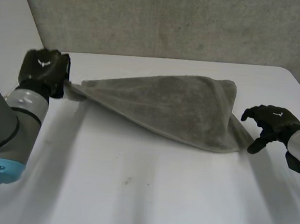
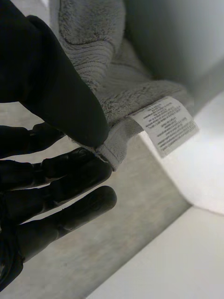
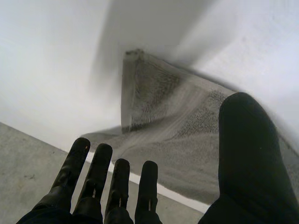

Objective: Fold the laundry

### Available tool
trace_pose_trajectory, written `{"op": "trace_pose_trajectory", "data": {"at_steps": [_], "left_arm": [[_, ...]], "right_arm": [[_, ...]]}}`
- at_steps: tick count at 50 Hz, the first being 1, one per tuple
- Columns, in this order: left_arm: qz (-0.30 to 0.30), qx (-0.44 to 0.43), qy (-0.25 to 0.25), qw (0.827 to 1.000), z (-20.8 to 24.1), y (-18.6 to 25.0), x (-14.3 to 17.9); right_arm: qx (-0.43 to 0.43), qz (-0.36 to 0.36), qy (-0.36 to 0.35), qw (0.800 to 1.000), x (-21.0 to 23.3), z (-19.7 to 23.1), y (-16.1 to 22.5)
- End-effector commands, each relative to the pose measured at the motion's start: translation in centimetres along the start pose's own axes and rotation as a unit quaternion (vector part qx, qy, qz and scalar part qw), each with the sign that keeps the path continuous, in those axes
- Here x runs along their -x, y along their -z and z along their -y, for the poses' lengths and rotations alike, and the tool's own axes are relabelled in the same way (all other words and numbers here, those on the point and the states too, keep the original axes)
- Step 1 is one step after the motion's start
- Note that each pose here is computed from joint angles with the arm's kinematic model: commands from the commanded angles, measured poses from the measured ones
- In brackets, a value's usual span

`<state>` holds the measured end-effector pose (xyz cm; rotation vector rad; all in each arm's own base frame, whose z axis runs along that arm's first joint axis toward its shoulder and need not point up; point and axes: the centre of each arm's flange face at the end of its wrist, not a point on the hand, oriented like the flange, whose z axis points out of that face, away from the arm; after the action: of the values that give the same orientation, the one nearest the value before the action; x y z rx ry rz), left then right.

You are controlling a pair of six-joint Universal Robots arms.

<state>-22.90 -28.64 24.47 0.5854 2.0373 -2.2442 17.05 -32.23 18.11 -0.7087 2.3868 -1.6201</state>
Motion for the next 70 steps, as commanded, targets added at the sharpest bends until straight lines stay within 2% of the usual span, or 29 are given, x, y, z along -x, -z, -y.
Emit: {"op": "trace_pose_trajectory", "data": {"at_steps": [1,10,26,47,70], "left_arm": [[-0.009,-0.032,0.004,0.999,2.2,0.1,-0.3],[-0.014,-0.019,0.005,1.000,1.3,0.1,-0.6],[-0.012,-0.011,0.004,1.000,0.8,0.1,-0.4],[-0.011,-0.003,0.003,1.000,0.3,-0.1,-0.4],[-0.014,0.005,0.003,1.000,-0.3,0.0,-0.5]], "right_arm": [[0.005,0.010,0.043,0.999,0.1,-1.8,-0.3],[0.005,0.011,0.088,0.996,0.2,-4.3,-2.1],[-0.003,0.009,0.102,0.995,-0.4,-5.1,-4.1],[-0.015,0.021,0.120,0.992,0.6,-4.9,-6.2],[-0.023,0.003,0.132,0.991,0.5,-4.5,-8.1]]}}
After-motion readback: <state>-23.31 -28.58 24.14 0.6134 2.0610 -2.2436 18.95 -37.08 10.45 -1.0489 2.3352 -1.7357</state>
